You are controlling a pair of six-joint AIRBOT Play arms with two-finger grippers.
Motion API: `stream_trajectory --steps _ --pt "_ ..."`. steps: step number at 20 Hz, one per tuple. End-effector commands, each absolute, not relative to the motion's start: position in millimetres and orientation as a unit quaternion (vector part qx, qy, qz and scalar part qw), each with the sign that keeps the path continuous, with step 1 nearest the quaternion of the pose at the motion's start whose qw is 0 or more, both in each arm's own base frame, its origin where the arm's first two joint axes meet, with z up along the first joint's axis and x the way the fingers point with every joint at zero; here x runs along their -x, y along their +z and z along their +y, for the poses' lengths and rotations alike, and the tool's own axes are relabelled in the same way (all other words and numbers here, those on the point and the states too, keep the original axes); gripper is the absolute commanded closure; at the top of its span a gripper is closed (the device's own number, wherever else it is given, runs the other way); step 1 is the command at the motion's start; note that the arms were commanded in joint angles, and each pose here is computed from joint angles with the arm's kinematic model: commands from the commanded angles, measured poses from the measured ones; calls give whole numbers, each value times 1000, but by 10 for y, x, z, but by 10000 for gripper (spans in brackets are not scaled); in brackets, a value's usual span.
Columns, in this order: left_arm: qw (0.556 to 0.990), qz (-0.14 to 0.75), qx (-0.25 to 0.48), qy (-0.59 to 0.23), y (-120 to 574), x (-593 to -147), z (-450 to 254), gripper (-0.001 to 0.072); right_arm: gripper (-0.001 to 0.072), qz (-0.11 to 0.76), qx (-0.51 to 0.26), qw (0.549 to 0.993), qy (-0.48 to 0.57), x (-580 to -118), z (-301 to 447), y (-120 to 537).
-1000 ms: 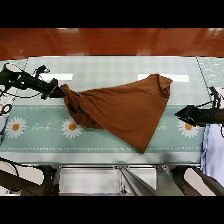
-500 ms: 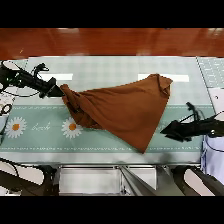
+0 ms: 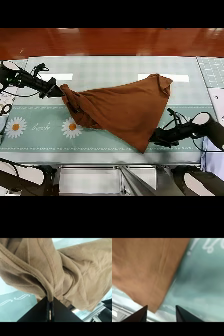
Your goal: Fold the shirts.
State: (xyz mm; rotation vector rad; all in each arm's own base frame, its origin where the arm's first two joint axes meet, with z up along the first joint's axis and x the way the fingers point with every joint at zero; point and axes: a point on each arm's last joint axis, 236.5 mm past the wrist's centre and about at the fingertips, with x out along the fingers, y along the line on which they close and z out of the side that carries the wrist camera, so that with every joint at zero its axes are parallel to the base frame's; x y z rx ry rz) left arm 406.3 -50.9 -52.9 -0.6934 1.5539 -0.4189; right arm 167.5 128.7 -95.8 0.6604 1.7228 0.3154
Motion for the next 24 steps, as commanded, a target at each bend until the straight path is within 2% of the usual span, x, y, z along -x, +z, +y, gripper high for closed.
stream_trajectory --steps 1,6,8,9,10,13,15,17,20,22,24 --pt "641 680 304 -183 -526 -4069 -503 685 315 728 -316 591 148 -1827 1561 -1037" --pt "641 680 304 -183 -526 -4071 -503 685 318 697 -337 615 152 -2284 1821 -1094" --pt "642 680 304 -183 -527 -4072 -501 684 425 687 -339 618 175 -2414 1928 -1024" --pt "642 680 304 -183 -527 -4073 -501 684 584 681 -331 619 207 -2430 2005 -959" --pt "642 680 304 -183 -527 -4073 -501 685 685 673 -323 622 237 -2438 2061 -894" --pt "647 676 300 -186 -485 -4076 -494 684 685 662 -331 618 267 -2510 2066 -712" --pt "662 663 296 -186 -341 -4115 -454 685 686 630 -330 646 278 -2802 1937 -446" --pt "693 635 287 -186 -50 -4214 -381 685 686 565 -323 704 284 -3290 1682 96" --pt "756 550 286 -209 750 -4441 -363 685 687 441 -285 805 274 -3937 1182 1306" --pt "805 467 282 -232 1500 -4546 -399 685 687 360 -246 856 277 -4115 964 2216" --pt "853 377 262 -246 2292 -4506 -448 684 687 277 -204 895 284 -4096 870 3107"
